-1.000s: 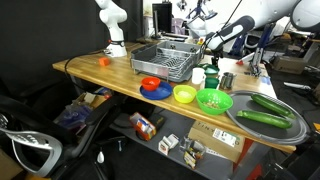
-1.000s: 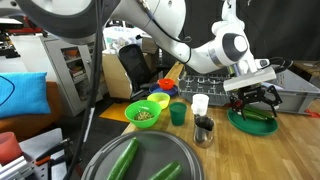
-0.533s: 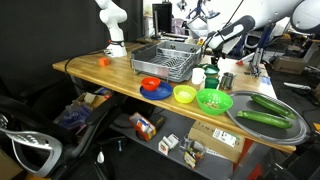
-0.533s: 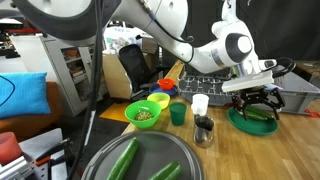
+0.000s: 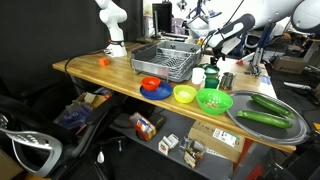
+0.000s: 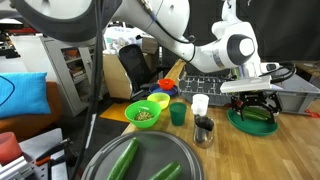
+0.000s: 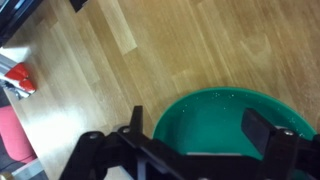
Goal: Pick up one vegetable and put it on the green plate
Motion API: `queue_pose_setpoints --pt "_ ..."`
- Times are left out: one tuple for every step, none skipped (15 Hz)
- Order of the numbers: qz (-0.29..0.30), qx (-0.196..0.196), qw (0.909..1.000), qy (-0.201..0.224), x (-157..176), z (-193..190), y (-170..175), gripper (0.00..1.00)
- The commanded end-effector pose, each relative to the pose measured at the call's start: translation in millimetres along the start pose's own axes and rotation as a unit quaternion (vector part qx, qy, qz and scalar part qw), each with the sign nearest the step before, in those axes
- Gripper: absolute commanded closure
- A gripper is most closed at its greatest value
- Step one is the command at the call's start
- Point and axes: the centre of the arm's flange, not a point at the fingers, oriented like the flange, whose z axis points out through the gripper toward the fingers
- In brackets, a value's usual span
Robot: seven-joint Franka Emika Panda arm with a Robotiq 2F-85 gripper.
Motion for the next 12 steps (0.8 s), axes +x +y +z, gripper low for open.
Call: queue_pose_setpoints --pt "0.085 0.049 0.9952 0.006 -2.4 17.5 16.4 0.00" --pt "0.107 0.063 0.9922 0.008 -6.2 22.3 21.4 0.00" --pt "0.132 0.075 0.9884 0.005 -8.9 28.5 26.5 0.00" --pt "0.153 0.092 0.9839 0.005 -10.4 33.4 30.3 0.00" --pt "0.174 0.107 0.9789 0.008 -10.9 36.6 33.2 0.00" --pt "0.193 0.125 0.9733 0.009 -11.3 38.1 35.3 0.00" --pt "0.215 0.137 0.9668 0.016 -11.0 38.0 37.5 0.00" --pt "0.180 0.111 0.9773 -0.002 -22.0 33.6 33.0 0.00" --pt "0.185 0.114 0.9761 -0.001 -22.2 33.5 34.2 0.00" --pt "0.185 0.114 0.9762 -0.002 -22.2 33.6 33.9 0.00" --pt "0.184 0.114 0.9763 -0.001 -21.7 33.1 33.0 0.00" --pt "0.183 0.114 0.9765 -0.001 -21.2 32.7 32.0 0.00"
